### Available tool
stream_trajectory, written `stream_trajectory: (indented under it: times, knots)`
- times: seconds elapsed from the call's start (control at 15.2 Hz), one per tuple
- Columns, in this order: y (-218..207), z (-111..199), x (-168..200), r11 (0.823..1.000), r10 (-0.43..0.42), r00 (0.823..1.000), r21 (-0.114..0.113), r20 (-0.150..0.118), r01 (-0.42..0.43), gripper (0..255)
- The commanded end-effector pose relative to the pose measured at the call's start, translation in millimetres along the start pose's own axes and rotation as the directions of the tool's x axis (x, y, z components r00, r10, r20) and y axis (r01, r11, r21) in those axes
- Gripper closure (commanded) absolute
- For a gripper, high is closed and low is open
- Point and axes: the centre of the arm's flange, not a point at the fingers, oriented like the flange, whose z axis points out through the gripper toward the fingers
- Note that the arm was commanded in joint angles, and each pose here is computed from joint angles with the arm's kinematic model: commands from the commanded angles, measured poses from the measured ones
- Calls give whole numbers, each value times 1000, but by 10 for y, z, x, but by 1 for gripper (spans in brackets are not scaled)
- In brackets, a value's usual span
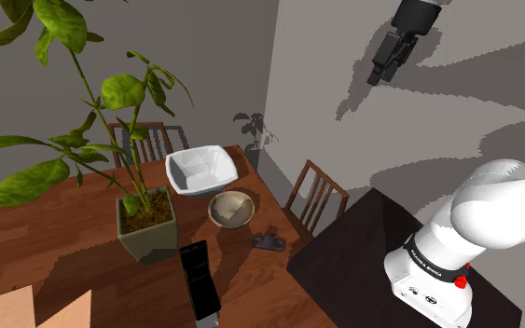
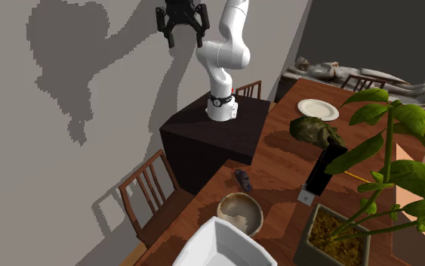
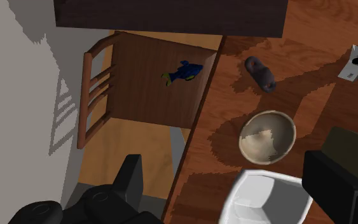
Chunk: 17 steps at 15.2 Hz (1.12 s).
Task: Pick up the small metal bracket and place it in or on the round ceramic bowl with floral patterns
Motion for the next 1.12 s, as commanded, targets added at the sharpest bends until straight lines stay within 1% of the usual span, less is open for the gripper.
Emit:
stream_trajectory:
  times: [0.0, 1.06]
  knots:
    - [0, 0, 0, 1000, 0, 1000, 0, 0, 0, 0]
    - [-701, 1967, 386, 998, -54, 995, 30, 86, 51, 0]
